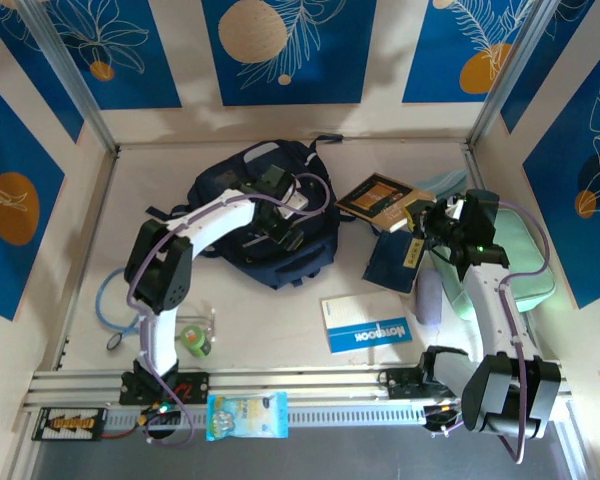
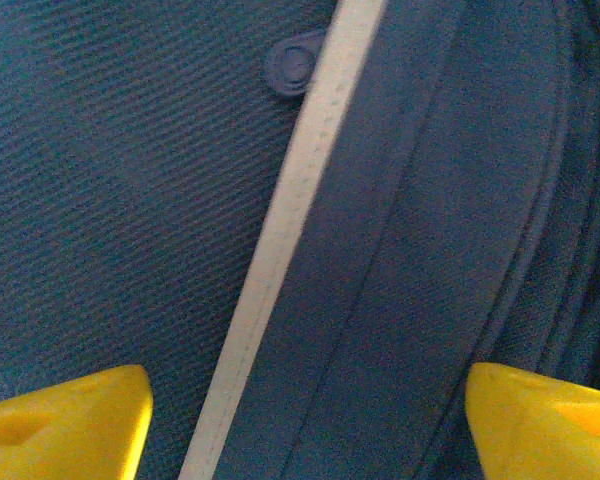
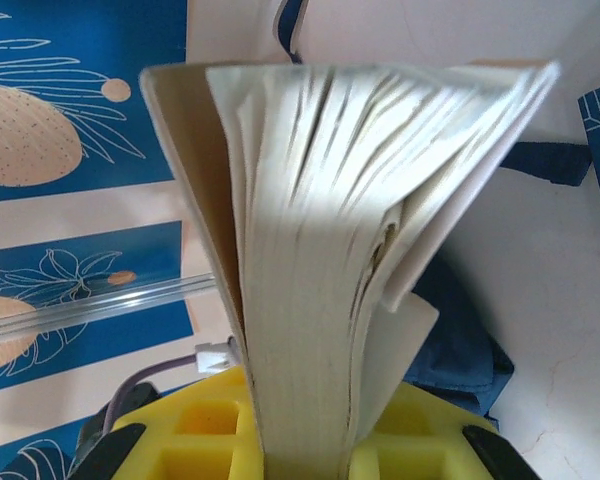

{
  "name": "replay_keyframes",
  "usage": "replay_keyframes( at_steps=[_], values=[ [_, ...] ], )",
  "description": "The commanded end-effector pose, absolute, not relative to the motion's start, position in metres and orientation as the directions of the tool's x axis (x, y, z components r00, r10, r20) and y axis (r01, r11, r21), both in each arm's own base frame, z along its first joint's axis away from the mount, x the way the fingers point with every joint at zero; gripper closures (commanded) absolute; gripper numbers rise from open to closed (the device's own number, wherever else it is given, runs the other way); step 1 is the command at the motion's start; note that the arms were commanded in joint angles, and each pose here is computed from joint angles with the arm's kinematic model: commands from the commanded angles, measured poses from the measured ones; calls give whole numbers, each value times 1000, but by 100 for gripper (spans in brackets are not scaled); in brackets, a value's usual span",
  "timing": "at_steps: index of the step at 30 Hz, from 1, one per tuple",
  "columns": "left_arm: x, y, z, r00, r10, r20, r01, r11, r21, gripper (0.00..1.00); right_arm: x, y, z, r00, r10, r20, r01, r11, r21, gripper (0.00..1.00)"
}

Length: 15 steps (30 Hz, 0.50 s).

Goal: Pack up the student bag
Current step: Open the student bag at the center of the table.

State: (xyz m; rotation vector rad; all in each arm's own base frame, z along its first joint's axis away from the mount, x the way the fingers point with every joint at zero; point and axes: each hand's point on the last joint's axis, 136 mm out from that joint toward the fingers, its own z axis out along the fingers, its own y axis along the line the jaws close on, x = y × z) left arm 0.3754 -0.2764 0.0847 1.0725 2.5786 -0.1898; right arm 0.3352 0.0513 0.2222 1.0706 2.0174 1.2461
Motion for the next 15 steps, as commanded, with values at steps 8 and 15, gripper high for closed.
replay_keyframes(
  at_steps=[8, 15],
  values=[
    [357, -283, 65, -592, 776, -219, 796, 605, -10, 31, 333, 58, 242, -568, 822, -35, 274, 229, 934, 100],
    [350, -296, 81, -546, 791, -275, 828, 559, -37, 21, 333, 60, 235, -576, 817, -10, 291, 217, 932, 100]
  ],
)
